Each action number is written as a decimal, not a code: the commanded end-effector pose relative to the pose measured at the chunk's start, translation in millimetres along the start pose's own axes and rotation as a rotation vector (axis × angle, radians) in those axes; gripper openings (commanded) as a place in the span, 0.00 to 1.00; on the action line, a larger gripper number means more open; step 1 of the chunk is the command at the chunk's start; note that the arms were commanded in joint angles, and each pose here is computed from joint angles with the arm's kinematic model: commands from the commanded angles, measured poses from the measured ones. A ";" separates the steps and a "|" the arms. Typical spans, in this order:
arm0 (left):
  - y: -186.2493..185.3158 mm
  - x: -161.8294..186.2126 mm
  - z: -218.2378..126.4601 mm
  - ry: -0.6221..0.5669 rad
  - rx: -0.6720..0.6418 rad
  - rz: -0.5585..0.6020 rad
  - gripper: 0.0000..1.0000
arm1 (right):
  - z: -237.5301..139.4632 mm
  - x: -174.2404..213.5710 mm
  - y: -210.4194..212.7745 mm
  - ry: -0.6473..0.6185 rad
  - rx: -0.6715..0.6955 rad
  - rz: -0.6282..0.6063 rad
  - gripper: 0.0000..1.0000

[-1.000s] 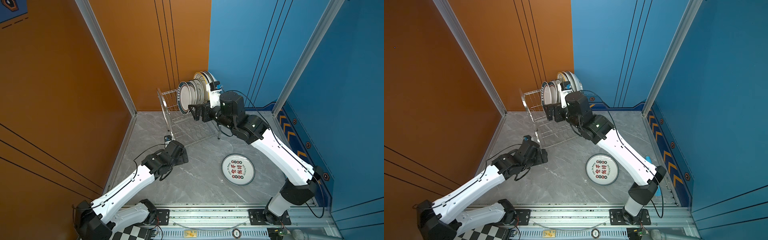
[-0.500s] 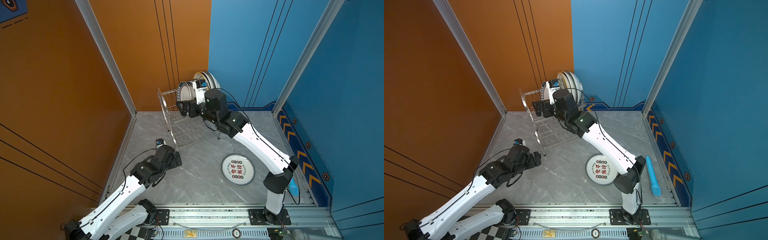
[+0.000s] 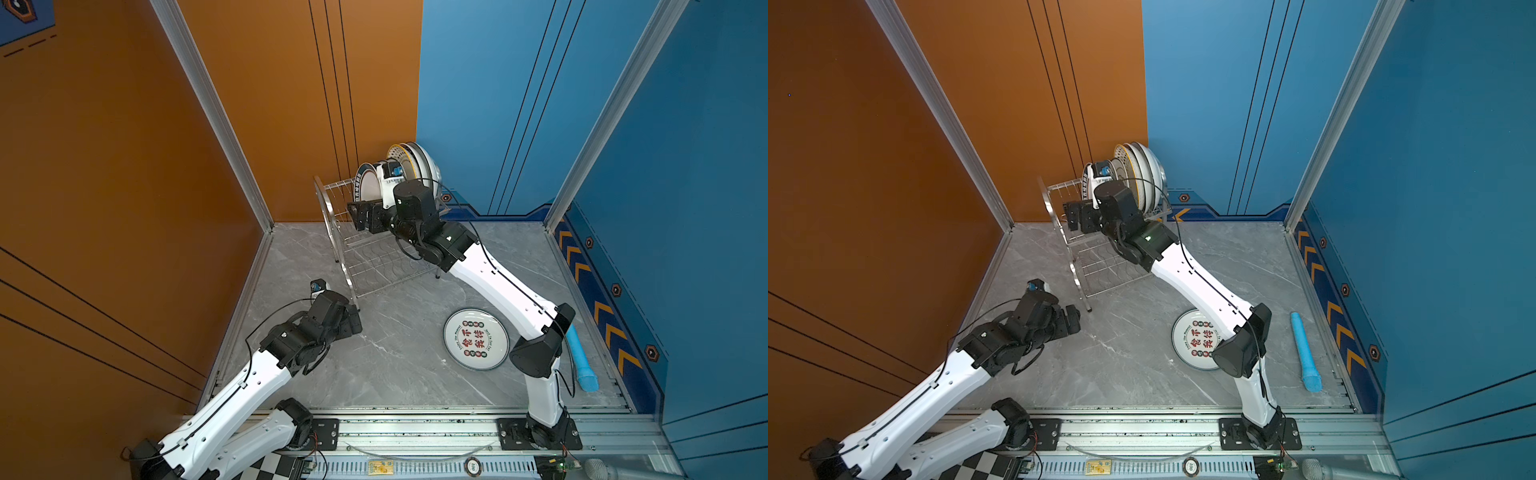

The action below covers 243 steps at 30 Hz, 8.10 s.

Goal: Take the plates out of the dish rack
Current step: 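Lower the right gripper onto the rim of the nearest green-rimmed plate, then close the right gripper on the green-rimmed plate and lift it out, then swing the green-rimmed plate away from the rack and lower it to the table, then grasp the green-rimmed plate rim with the left gripper while the right gripper holds it, then lay the plate flat on the stack with the left gripper while the right releases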

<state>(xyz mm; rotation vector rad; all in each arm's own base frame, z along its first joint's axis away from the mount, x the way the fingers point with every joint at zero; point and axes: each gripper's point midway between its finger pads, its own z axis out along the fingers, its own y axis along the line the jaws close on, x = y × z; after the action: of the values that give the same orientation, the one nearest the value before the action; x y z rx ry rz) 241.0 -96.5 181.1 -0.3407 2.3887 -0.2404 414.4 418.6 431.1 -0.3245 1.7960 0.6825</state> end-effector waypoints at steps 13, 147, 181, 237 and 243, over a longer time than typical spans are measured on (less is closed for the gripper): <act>11.6 11.5 -0.7 0.029 -0.009 0.010 0.98 | 33.0 4.0 -22.7 -0.063 0.172 -0.085 0.81; -119.1 35.2 40.4 0.083 0.260 0.219 0.93 | -366.5 155.2 -267.3 -0.075 0.784 0.276 0.00; -205.3 46.7 79.3 0.242 0.683 0.075 0.81 | -216.7 254.8 -220.5 0.196 0.011 0.886 0.00; -250.5 101.4 67.1 0.448 0.785 0.058 0.00 | -248.1 271.9 -289.1 0.184 0.408 0.800 0.89; -257.8 110.5 69.1 0.485 0.765 0.056 0.00 | -267.2 268.9 -304.8 0.173 0.528 0.754 0.94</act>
<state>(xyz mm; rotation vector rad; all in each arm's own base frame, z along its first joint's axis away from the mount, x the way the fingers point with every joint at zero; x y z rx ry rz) 250.8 -368.9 119.2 0.1677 2.5441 -1.2584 288.3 65.9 150.1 0.6806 2.1491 0.8041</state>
